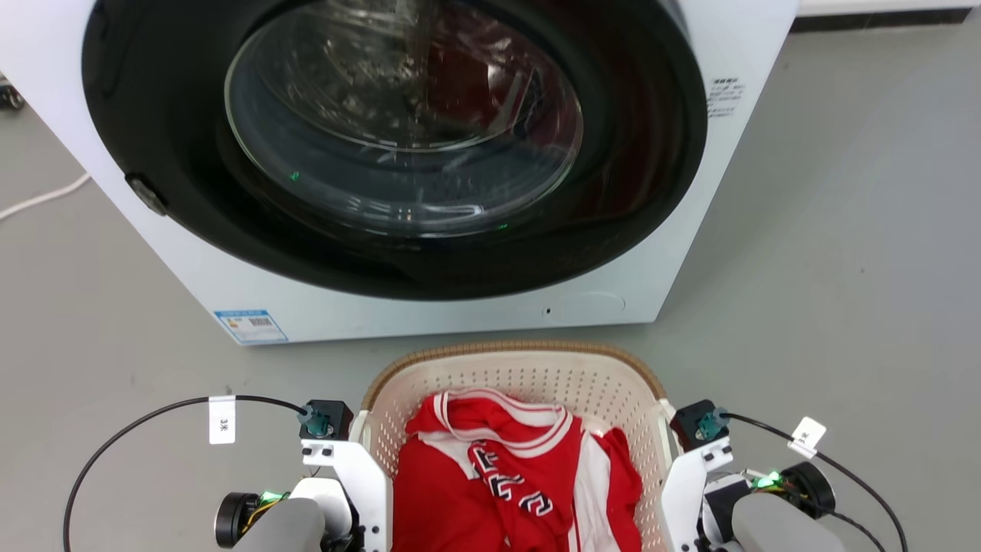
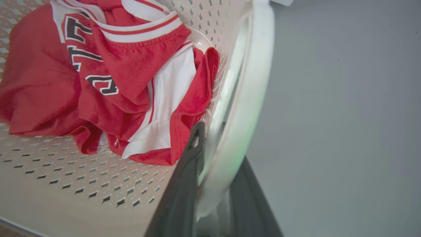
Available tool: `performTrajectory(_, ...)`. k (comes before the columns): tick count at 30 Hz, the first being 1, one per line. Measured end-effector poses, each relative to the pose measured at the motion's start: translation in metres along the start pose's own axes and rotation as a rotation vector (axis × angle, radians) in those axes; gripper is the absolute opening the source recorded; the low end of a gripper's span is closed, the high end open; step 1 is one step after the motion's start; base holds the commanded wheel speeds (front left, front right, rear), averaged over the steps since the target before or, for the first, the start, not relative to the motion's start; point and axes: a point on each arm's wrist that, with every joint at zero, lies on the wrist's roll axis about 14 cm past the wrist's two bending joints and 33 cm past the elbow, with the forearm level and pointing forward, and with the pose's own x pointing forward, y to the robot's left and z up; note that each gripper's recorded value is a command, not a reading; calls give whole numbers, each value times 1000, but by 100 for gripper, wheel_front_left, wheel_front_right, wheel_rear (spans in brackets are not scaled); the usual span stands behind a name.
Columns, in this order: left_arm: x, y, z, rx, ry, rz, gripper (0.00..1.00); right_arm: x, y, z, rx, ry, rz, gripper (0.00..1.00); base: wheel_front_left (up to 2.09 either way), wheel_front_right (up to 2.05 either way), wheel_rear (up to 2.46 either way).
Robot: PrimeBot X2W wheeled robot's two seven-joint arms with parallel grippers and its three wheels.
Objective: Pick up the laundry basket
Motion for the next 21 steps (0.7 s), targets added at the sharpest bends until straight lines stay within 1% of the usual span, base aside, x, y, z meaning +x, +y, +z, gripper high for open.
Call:
performTrajectory(5, -10, -3, 5, 5, -9, -7, 0, -10, 3, -2, 1, 10, 0, 0, 0, 0, 0)
performTrajectory(13, -24, -11, -4, 12, 4, -24, 0, -27, 8, -15, 9, 31, -1, 0, 0, 0, 0)
performTrajectory(21, -32, -12, -4, 14, 8, -31, 0, -33, 10, -20, 14, 44, 6, 0, 0, 0, 0)
